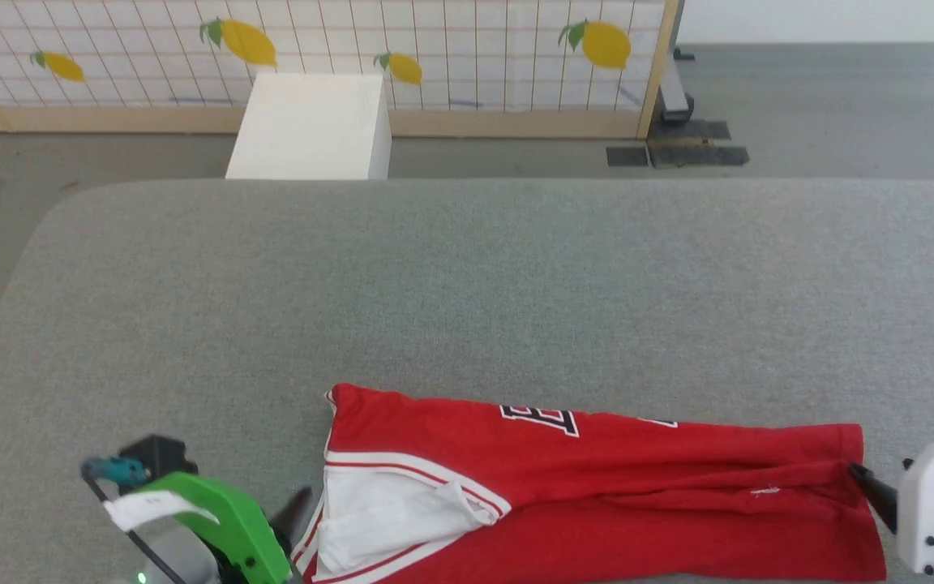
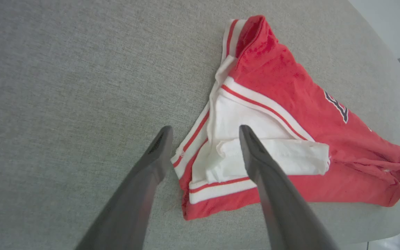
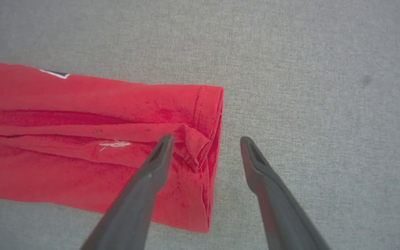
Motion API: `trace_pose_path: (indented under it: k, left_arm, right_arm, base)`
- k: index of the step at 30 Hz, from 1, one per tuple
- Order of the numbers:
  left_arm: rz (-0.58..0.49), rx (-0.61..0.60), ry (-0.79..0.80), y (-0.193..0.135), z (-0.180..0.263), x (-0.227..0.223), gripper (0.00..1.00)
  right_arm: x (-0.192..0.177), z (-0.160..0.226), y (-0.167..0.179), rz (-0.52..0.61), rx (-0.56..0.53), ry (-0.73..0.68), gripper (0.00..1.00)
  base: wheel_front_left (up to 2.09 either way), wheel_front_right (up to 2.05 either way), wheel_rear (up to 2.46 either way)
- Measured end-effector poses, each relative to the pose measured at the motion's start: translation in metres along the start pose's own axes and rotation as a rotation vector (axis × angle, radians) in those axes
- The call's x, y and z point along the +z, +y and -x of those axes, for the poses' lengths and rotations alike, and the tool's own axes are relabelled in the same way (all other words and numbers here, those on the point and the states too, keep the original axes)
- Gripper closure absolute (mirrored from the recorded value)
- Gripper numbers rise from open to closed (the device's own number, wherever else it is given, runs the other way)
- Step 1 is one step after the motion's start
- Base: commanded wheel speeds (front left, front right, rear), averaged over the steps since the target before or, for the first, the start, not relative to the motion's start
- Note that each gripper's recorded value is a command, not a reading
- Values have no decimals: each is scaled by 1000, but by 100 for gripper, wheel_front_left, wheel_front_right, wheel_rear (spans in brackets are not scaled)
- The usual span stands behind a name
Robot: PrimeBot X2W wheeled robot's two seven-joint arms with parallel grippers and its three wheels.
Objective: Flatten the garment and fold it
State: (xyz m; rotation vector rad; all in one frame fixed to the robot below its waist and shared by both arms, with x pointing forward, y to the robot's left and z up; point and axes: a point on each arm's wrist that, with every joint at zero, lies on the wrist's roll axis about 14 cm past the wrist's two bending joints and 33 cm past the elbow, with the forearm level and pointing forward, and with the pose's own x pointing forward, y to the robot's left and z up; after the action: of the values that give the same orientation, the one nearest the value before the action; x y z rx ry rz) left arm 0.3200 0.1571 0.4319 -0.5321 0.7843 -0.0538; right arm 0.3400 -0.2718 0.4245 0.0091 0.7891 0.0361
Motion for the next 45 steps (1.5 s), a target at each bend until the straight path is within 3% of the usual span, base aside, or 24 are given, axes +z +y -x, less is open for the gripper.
trace_pose_path:
  k: [4,10,13,16,23,28,34,43,44,45]
  left_arm:
    - [-31,-53,-148,-17,16,41,0]
    - [-178,-83,-619,-32,43,131,0]
    - [-268,-83,-804,-33,50,150,0]
    - [-342,-85,-887,-33,46,149,0]
    - [-452,-67,-917,-31,29,143,0]
    - [-474,-47,-920,-31,24,141,0]
    - [-477,-46,-937,-34,24,142,0]
    - [-464,-55,-938,-35,22,141,0]
    - [-460,-55,-938,-35,22,140,0]
    - [-457,-55,-937,-35,22,140,0]
  right_arm:
    - [10,17,-9,-36,-15,-46,0]
    - [9,18,-14,-24,-26,-11,0]
    - [3,9,-6,-2,1,39,0]
    - [-3,-2,0,8,24,89,0]
    - [-31,-19,3,32,50,241,0]
    - [-46,-27,20,63,104,308,0]
    - [-40,-31,40,83,165,292,0]
    - [-36,-41,37,82,154,275,0]
    - [-35,-42,37,85,154,277,61]
    - [-35,-42,36,88,152,279,99]
  base:
    - [0,0,0]
    - [0,0,0]
    - [0,0,0]
    - [0,0,0]
    - [0,0,0]
    - [0,0,0]
    - [0,0,0]
    - [0,0,0]
    - [0,0,0]
    - [0,0,0]
